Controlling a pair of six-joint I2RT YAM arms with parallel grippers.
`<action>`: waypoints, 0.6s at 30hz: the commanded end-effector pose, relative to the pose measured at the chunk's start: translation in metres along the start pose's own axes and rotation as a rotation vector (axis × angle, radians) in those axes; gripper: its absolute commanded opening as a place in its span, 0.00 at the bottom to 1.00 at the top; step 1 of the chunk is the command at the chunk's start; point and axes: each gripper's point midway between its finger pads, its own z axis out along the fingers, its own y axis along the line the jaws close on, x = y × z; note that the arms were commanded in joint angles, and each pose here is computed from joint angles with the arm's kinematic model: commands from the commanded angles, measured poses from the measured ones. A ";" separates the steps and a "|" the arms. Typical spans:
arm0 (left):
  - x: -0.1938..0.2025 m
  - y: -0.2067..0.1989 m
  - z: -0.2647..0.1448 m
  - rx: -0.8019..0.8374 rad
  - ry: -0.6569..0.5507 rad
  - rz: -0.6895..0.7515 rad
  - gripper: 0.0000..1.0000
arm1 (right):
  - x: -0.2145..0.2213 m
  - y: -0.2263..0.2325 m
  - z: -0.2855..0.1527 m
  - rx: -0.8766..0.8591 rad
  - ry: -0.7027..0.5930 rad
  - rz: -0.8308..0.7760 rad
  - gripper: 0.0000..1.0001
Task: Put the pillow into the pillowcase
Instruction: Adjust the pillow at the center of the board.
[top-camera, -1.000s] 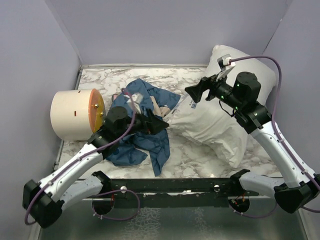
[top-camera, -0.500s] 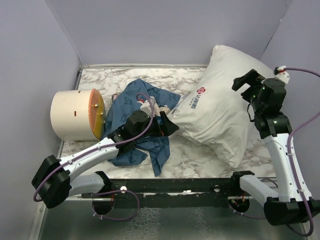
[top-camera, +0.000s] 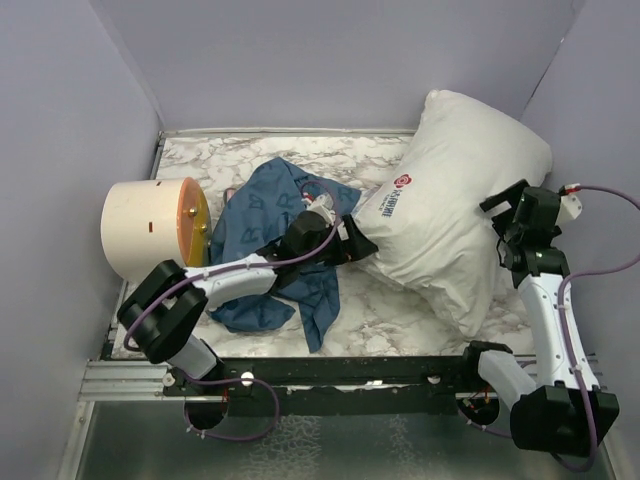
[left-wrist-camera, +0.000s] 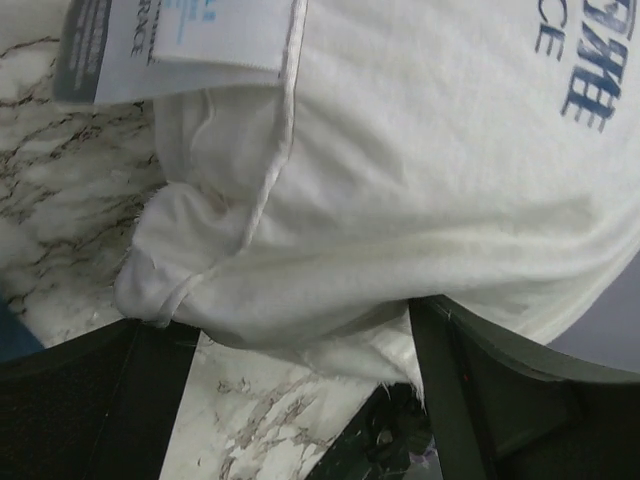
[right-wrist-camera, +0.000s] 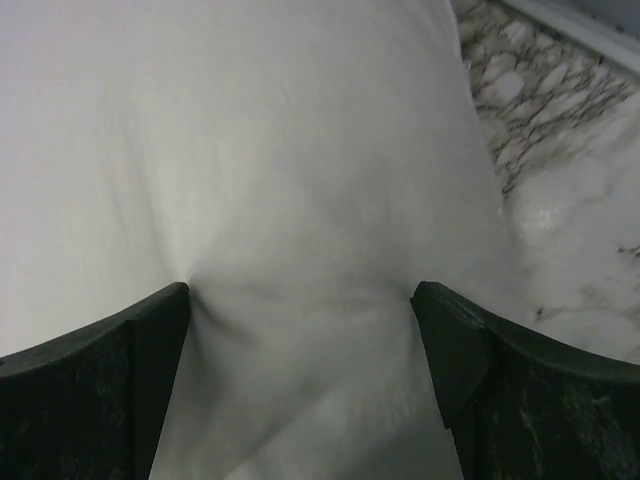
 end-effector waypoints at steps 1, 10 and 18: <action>-0.038 -0.025 0.028 0.069 -0.080 0.022 0.77 | 0.050 0.014 0.009 -0.139 0.196 0.108 0.84; -0.140 0.035 -0.012 -0.071 -0.234 0.044 0.00 | 0.087 0.076 -0.039 -0.637 0.403 0.098 0.01; -0.210 0.043 0.011 -0.082 -0.182 0.149 0.00 | 0.077 0.141 -0.082 -0.944 0.424 0.023 0.01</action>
